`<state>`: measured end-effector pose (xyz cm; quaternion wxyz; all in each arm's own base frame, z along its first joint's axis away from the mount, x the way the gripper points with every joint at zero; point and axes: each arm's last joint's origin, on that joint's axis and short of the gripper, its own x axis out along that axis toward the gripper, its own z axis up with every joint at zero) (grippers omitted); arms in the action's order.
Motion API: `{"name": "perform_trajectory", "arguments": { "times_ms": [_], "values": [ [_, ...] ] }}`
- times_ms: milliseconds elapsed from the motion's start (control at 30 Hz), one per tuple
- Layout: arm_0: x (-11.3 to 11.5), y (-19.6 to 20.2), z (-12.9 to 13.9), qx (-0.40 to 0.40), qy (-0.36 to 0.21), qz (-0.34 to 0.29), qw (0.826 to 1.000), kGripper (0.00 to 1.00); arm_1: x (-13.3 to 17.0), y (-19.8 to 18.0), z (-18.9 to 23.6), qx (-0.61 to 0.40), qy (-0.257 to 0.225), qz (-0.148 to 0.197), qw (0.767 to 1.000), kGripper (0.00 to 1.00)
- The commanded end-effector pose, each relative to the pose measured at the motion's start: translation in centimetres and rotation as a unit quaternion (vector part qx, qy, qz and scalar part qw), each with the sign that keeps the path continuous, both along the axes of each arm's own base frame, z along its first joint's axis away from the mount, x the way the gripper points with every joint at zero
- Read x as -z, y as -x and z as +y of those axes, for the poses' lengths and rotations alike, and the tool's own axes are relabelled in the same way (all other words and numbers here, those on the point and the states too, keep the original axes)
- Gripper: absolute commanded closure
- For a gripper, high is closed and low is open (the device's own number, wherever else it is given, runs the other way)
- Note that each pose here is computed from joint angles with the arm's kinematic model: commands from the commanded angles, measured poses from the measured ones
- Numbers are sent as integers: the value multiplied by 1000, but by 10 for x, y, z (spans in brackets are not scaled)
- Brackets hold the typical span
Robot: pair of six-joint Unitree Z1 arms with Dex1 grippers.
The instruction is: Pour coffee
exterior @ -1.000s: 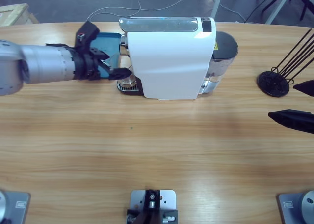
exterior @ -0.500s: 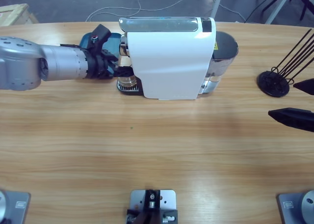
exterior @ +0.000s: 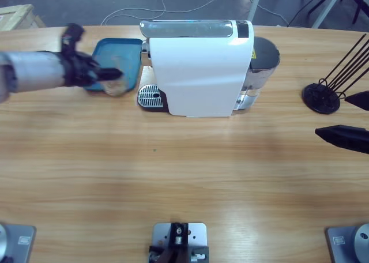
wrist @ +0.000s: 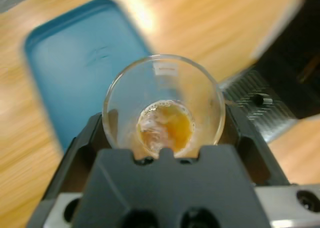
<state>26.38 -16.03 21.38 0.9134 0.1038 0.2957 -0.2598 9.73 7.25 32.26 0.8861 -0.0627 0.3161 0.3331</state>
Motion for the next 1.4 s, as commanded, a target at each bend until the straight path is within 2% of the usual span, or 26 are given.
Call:
{"name": "perform_trajectory", "arguments": {
  "times_ms": [33, 233, 367, 400, 433, 467, 633, 833, 967, 1033, 1067, 1133, 1200, 1267, 1333, 1400],
  "values": [
    [11, -32, 30, -88, 16, 6, 996, 575, 10, 4, -2, -7, 3, 10, 1000, 0],
    [43, -59, 16, -85, 31, 52, 995, 575, 10, 3, -1, -8, 5, 8, 1000, 0],
    [52, -63, 15, -85, 29, 62, 994, 544, 10, 4, -2, -7, 6, 5, 1000, 0],
    [52, -62, 15, -86, 29, 62, 994, 392, 11, 4, -2, -8, 6, 4, 1000, 0],
    [51, -62, 15, -88, 28, 62, 994, 123, 11, 4, -3, -8, 6, 3, 1000, 0],
    [50, -61, 16, -89, 28, 61, 994, 20, 10, 5, -3, -8, 6, 2, 1000, 0],
    [24, -37, 28, -102, 27, 39, 994, 13, 9, 6, -4, -10, 3, -1, 1000, 0],
    [-28, 1, 46, -106, 35, 10, 994, 13, 7, 9, -5, -14, 1, 2, 1000, 0],
    [-86, 75, 61, -66, 63, -34, 995, 13, -6, 20, -9, -40, -22, -1, 999, 0],
    [-101, 116, 71, -28, 76, -40, 996, 13, -2, 26, -10, -61, -32, 13, 998, 0],
    [-100, 134, 77, -9, 83, -38, 996, 13, 3, 30, -10, -73, -35, 19, 997, 0],
    [-84, 172, 92, 53, 124, -35, 990, 13, 8, 32, -11, -78, -39, 13, 996, 0],
    [-70, 191, 102, 73, 136, -33, 987, 13, 16, 28, -8, -83, -35, 18, 996, 0],
    [-55, 201, 108, 76, 136, -30, 987, 13, 22, 27, -5, -106, -30, 12, 994, 0],
    [-53, 200, 105, 91, 140, -20, 986, 13, 31, 28, -4, -118, -37, 13, 992, 0],
    [-48, 195, 100, 101, 135, 6, 986, 13, 36, 27, -1, -132, -70, -5, 989, 0]
  ]
}}
